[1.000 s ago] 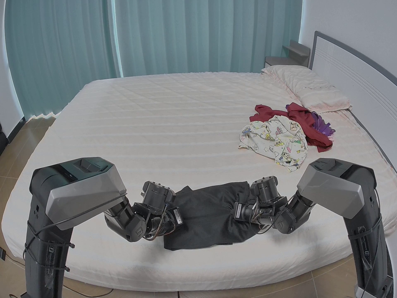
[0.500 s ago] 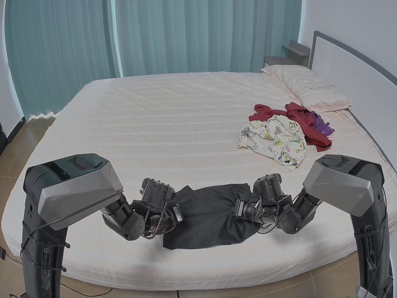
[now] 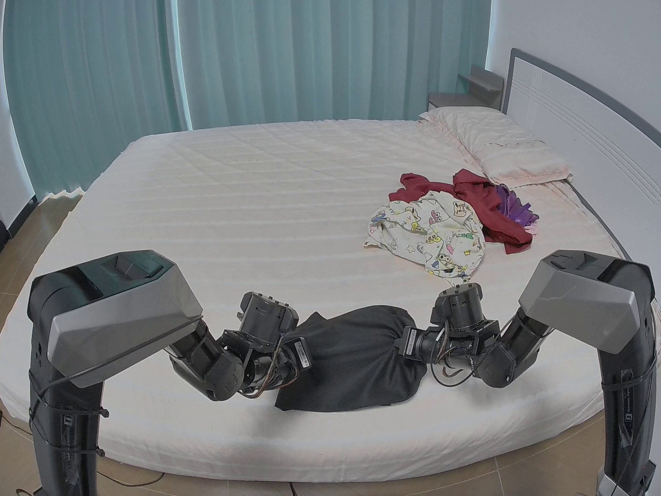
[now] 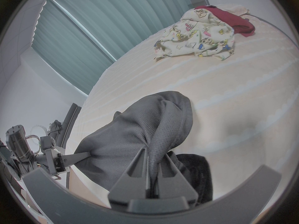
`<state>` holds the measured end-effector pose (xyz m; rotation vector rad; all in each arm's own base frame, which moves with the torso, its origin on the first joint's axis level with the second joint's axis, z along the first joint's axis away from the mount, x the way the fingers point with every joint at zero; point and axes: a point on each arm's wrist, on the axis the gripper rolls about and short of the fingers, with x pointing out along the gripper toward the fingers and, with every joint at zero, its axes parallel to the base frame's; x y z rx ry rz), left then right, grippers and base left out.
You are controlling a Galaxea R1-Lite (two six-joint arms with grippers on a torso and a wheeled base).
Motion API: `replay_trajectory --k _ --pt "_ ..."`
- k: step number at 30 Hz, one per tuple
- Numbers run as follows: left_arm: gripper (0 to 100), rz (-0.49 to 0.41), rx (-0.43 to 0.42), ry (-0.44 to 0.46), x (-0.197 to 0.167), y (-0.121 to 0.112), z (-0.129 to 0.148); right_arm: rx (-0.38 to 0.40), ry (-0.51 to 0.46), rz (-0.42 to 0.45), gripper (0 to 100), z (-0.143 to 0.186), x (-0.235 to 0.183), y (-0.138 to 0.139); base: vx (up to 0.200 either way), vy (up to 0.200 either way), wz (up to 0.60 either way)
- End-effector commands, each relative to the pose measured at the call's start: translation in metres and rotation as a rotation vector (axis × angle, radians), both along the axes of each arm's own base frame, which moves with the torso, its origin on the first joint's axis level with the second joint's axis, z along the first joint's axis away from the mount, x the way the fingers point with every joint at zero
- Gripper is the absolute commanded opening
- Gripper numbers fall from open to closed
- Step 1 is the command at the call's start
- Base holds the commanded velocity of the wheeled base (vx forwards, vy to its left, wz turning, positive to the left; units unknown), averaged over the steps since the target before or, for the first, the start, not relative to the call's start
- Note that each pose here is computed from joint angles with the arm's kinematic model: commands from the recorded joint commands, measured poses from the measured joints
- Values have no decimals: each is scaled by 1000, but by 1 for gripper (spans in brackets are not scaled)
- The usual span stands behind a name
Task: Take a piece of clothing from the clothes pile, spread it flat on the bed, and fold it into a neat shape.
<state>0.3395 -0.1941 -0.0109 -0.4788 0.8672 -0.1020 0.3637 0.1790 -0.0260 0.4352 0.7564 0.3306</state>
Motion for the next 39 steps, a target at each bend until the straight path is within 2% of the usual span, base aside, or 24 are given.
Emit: replay_trajectory --k 1,12,25,31,32,33,39 --pt "0 -10 -8 -14 -2 -4 7 1 -2 -4 0 6 -5 -5 0 -200 0" --pt "0 -22 -12 -22 -3 -9 10 4 -16 -19 0 20 -10 -14 0 -200 0" --pt "0 -23 -5 -5 -5 -8 5 -19 10 -18 0 13 -14 -19 0 -200 0" --pt "0 2 -6 21 -7 -6 -1 -31 24 -11 0 9 -16 -18 0 0 0" --pt "100 6 -2 31 -8 -4 -3 -32 28 -10 0 8 -17 -18 0 0 0" --pt "100 5 6 46 -11 -3 -4 -33 33 -8 100 7 -18 -19 0 0 0" --pt "100 5 64 128 -20 4 -11 -49 67 2 100 0 -24 -21 0 0 0"
